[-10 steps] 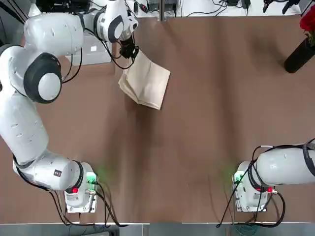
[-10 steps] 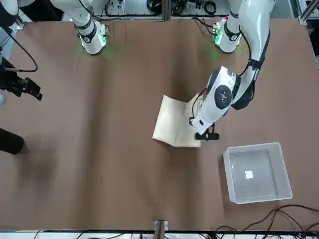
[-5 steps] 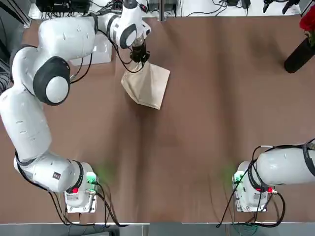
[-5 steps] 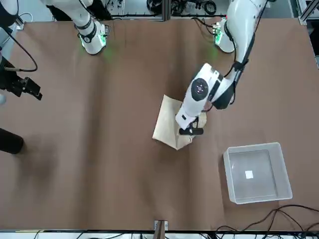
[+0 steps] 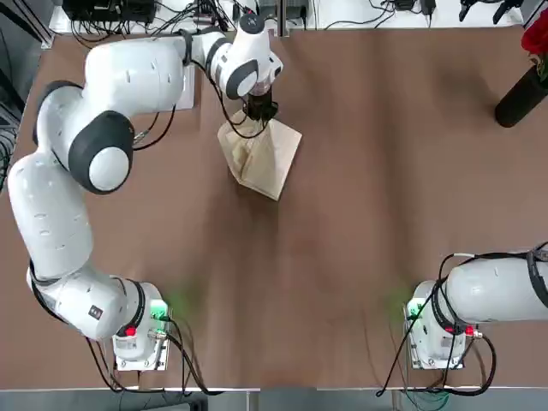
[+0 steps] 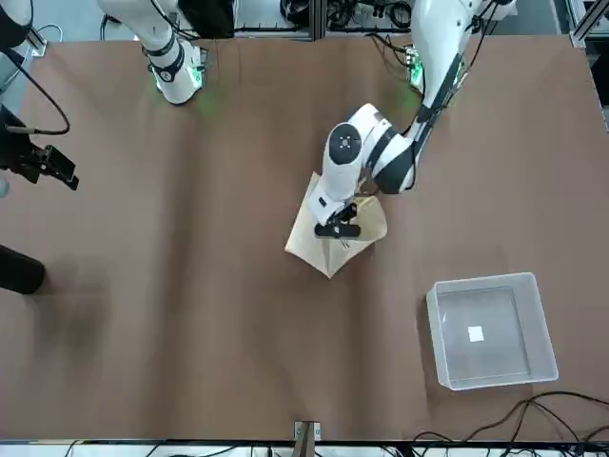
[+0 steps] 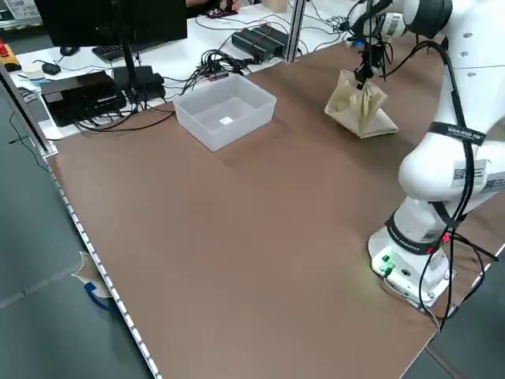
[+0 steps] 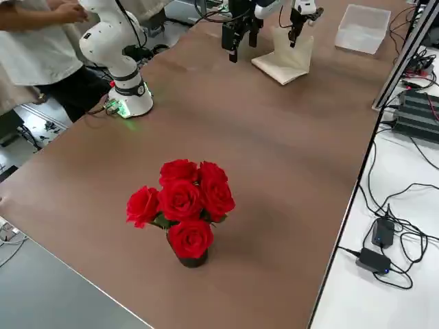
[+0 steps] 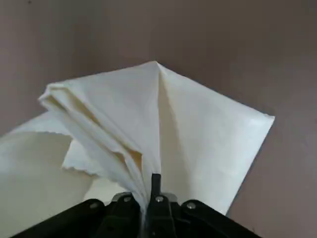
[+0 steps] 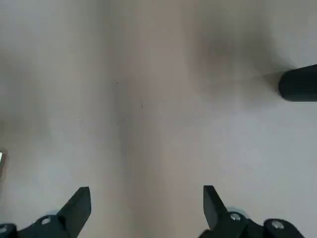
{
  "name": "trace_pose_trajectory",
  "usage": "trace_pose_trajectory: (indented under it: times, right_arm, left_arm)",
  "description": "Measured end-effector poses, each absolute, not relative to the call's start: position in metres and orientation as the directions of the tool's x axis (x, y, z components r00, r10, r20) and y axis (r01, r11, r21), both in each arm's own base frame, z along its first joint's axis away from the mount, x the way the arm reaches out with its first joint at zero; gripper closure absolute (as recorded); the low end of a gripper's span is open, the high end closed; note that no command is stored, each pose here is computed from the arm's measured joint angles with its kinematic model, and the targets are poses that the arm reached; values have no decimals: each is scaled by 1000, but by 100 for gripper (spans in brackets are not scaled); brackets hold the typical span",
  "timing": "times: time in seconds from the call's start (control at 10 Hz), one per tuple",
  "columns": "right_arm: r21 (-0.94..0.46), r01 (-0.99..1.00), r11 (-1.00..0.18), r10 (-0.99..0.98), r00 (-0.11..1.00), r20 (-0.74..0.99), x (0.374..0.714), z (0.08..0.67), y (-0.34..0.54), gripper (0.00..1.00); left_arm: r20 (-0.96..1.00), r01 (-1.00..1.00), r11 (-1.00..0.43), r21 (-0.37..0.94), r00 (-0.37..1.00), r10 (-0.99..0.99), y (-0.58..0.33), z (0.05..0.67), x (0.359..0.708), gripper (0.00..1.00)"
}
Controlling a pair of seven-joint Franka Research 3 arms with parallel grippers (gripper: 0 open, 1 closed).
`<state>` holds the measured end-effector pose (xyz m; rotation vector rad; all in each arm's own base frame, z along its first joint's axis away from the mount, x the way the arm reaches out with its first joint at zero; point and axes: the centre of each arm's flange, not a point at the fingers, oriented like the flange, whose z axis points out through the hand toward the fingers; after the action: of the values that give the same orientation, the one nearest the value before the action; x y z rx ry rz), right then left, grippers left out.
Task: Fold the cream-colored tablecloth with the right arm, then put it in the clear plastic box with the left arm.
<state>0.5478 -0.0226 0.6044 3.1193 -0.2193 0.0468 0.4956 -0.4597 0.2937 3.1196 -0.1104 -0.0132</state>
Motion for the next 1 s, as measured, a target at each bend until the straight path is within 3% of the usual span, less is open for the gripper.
trace_pose_trajectory:
  times: [1.0]
  right_arm:
    - [12,-149,-989,-149,988,26,546,605,-32,0]
  left_arm:
    - [-13,-179,-984,0,984,-179,-544,239,449,93]
